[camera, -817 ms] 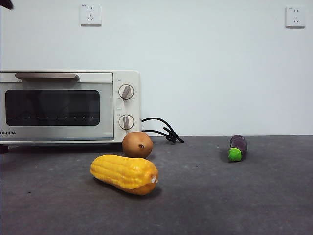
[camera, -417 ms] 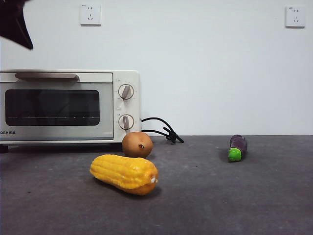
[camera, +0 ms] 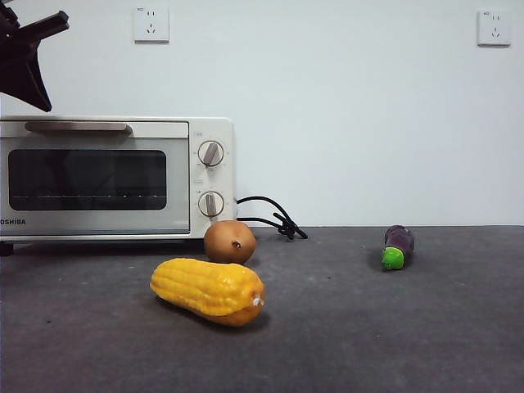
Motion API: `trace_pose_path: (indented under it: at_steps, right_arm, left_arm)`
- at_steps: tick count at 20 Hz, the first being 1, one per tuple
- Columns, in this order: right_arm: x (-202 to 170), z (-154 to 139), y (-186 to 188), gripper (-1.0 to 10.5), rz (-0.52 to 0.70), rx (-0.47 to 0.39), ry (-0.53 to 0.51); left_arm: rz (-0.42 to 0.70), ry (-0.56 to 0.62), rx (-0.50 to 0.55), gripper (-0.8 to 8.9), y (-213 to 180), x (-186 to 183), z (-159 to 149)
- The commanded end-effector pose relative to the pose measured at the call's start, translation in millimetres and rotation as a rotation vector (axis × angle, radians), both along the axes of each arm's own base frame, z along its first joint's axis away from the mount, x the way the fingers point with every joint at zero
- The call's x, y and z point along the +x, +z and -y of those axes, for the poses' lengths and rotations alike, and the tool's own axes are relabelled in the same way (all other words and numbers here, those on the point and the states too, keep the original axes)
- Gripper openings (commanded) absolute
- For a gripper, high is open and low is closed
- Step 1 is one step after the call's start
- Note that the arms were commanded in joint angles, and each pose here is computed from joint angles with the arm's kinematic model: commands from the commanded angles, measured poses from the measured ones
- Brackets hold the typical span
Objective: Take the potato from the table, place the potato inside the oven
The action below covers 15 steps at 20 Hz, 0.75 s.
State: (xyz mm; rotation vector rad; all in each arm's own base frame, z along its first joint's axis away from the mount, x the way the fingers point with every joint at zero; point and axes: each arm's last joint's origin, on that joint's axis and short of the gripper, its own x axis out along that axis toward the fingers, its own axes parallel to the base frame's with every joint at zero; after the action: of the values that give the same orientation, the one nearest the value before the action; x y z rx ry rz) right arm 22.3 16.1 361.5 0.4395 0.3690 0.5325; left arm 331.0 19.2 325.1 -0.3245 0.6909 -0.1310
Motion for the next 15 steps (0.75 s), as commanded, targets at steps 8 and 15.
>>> trace_pose_path:
  at_steps: [8,15]
  right_arm:
    - [0.8,-0.7,-6.7,0.0,-0.081,-0.009,0.035]
    - [2.2,-0.8,-9.7,0.0,-0.121,-0.014,0.045]
  left_arm:
    - [0.063,0.030,-0.093,-0.05,1.8,10.5,-5.3]
    - [0.017,0.036,-0.115,-0.05,-14.8,22.5,-6.3]
